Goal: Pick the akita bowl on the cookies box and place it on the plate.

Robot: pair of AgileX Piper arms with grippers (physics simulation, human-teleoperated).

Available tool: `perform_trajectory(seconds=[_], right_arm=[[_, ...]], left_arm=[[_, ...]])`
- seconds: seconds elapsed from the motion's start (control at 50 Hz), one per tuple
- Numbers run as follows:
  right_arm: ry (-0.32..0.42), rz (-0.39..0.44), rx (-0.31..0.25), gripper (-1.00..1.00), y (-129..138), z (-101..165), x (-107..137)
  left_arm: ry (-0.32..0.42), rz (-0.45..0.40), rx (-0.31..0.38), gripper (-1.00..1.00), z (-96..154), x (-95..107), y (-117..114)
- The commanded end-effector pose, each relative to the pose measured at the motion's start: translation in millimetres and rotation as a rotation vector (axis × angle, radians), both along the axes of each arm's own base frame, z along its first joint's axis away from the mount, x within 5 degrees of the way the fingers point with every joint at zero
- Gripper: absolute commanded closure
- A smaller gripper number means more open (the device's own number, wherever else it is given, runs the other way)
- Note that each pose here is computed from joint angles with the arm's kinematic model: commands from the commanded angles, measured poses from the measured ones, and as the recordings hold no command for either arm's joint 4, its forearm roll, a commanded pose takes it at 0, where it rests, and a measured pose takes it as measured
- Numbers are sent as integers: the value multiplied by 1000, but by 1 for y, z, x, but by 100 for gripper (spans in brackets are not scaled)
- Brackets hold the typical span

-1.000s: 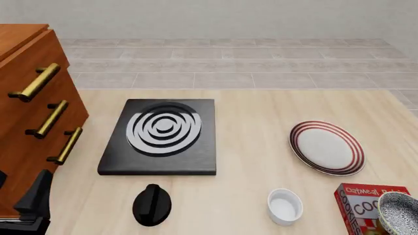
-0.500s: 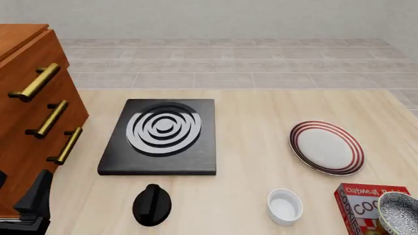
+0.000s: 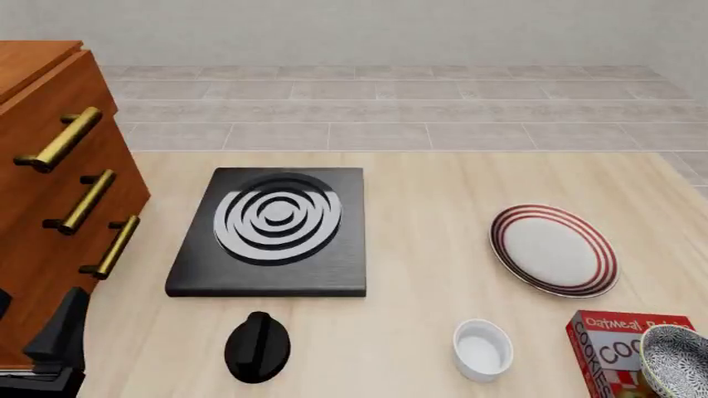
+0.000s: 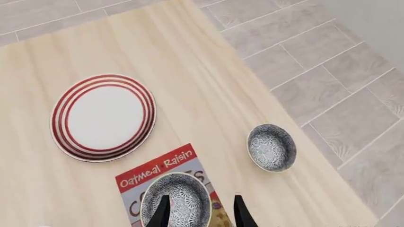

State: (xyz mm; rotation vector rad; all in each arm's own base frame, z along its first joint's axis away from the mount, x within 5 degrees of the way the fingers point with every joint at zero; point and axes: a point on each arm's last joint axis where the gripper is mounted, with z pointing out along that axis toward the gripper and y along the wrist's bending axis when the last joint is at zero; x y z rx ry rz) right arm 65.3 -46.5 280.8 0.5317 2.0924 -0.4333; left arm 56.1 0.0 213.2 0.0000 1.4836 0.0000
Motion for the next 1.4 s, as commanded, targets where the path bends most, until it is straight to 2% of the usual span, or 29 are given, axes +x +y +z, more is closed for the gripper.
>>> perform_trajectory(seconds=[0.02,0.62,0.76,1.4], right_arm=[[23,-4,35,-100,-5,-18,7],[54,-19,61,-100,-10,-44,13],[53,-19,83,-100,-9,-57,14],[76,-46,87,-100,-17,-69,19]], left_arm=[[0,0,0,-100,0,0,0],[0,0,0,-100,0,0,0],[0,0,0,-100,0,0,0],[0,0,0,-100,0,0,0]])
